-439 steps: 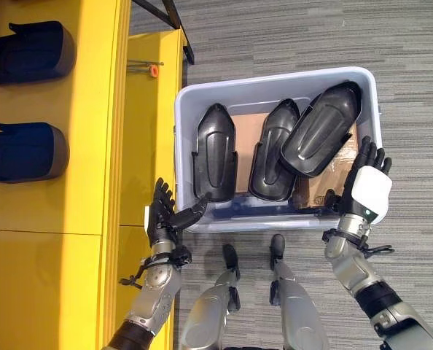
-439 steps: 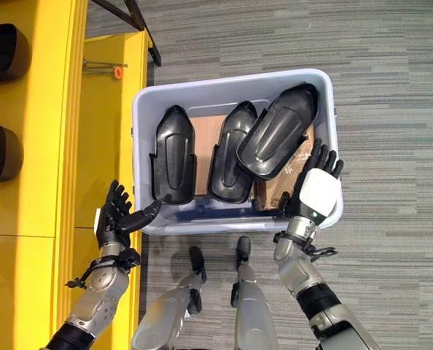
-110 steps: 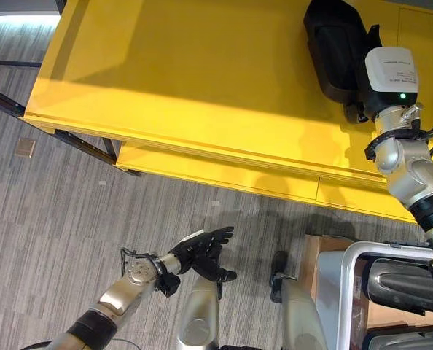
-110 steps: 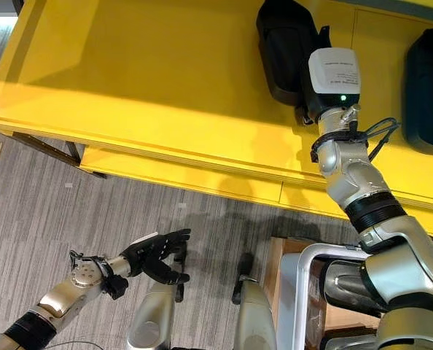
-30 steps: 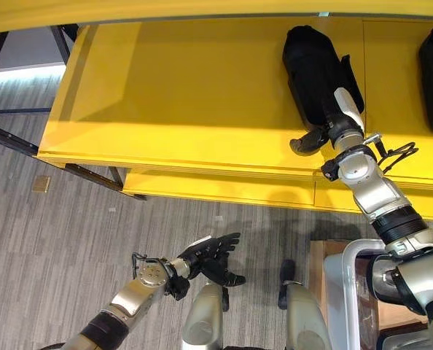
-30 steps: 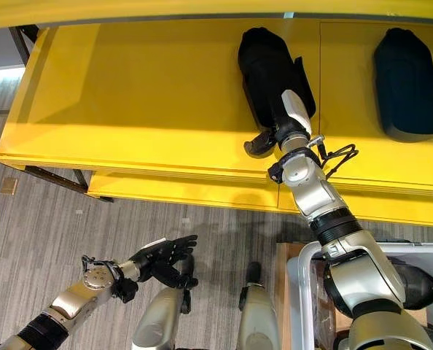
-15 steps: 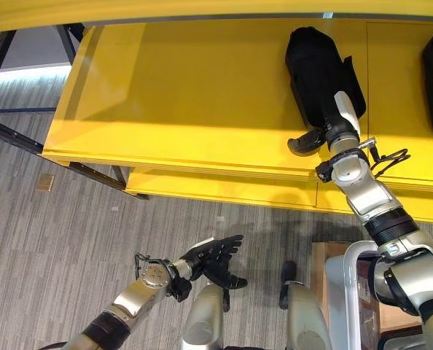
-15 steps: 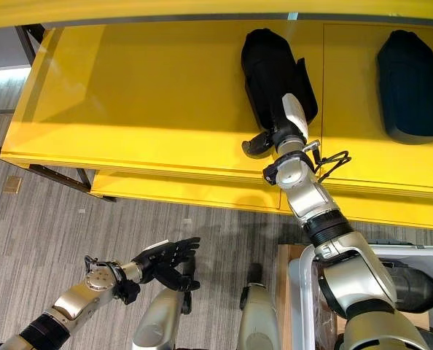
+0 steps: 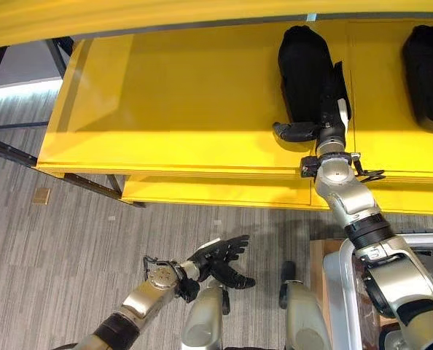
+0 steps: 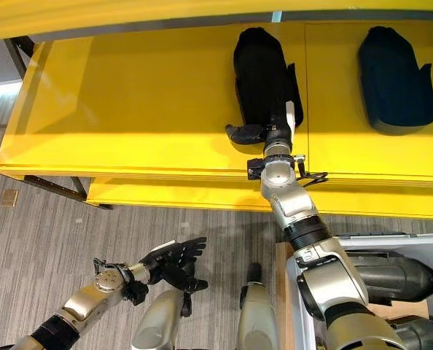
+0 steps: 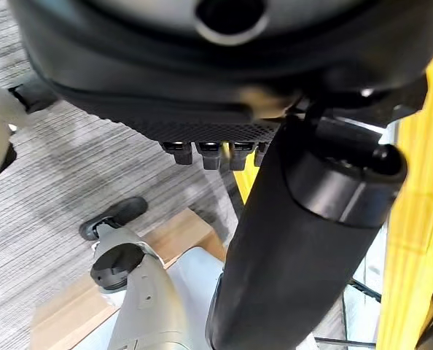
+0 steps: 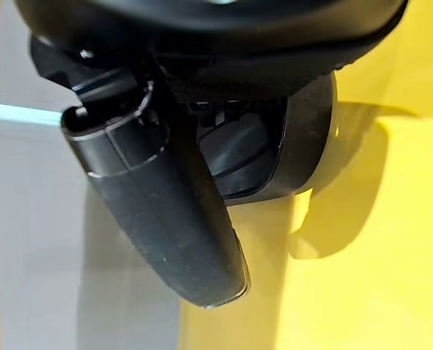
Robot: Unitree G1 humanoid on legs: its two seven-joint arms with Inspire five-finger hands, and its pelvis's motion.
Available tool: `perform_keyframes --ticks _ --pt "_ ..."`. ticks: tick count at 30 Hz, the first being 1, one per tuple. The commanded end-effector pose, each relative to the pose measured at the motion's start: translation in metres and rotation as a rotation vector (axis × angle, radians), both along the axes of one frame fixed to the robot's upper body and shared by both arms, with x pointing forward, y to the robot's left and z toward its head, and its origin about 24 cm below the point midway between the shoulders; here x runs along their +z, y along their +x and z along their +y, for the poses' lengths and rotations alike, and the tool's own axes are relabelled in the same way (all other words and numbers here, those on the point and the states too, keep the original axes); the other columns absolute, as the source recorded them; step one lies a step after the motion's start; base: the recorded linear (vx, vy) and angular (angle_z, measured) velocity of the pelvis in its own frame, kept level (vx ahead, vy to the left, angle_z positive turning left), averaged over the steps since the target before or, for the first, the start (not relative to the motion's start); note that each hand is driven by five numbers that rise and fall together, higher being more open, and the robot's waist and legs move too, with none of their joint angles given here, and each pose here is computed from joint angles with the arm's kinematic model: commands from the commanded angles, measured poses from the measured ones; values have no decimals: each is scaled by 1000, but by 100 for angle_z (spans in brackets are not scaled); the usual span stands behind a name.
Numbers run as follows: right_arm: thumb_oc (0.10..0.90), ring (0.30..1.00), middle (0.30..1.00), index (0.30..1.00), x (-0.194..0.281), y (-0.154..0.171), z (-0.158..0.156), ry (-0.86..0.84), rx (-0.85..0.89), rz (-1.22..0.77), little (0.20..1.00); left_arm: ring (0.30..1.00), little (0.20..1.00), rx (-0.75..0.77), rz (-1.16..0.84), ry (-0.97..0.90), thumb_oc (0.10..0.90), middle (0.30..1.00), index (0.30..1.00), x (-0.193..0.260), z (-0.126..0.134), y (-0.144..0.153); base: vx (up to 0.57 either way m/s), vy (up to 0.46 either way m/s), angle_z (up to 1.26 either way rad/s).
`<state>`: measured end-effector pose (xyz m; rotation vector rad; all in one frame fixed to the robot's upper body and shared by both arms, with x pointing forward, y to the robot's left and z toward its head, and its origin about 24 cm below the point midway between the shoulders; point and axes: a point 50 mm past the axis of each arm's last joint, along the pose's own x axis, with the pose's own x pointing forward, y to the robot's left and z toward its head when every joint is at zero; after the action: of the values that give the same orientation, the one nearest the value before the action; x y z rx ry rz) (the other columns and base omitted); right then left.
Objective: Move parts from the plastic box to the shelf.
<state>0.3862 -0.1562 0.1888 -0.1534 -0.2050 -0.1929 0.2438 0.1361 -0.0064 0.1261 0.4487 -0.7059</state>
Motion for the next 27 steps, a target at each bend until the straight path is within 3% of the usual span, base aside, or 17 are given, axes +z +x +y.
perform_keyframes --ticks 1,16,27 --pt "900 1000 1000 1000 -17 -3 -10 56 -46 44 1000 1000 1000 -34 -100 -126 900 1000 1000 20 -15 -1 0 0 0" --pt "900 1000 1000 1000 -9 -5 -5 84 -36 -15 1000 1000 1000 -28 -90 -138 900 1000 1000 18 -19 -4 0 0 0" --pt "900 1000 1000 1000 26 -9 -1 123 32 -176 1000 1000 1000 -25 -71 -133 900 1000 1000 15 -17 -8 31 8 0"
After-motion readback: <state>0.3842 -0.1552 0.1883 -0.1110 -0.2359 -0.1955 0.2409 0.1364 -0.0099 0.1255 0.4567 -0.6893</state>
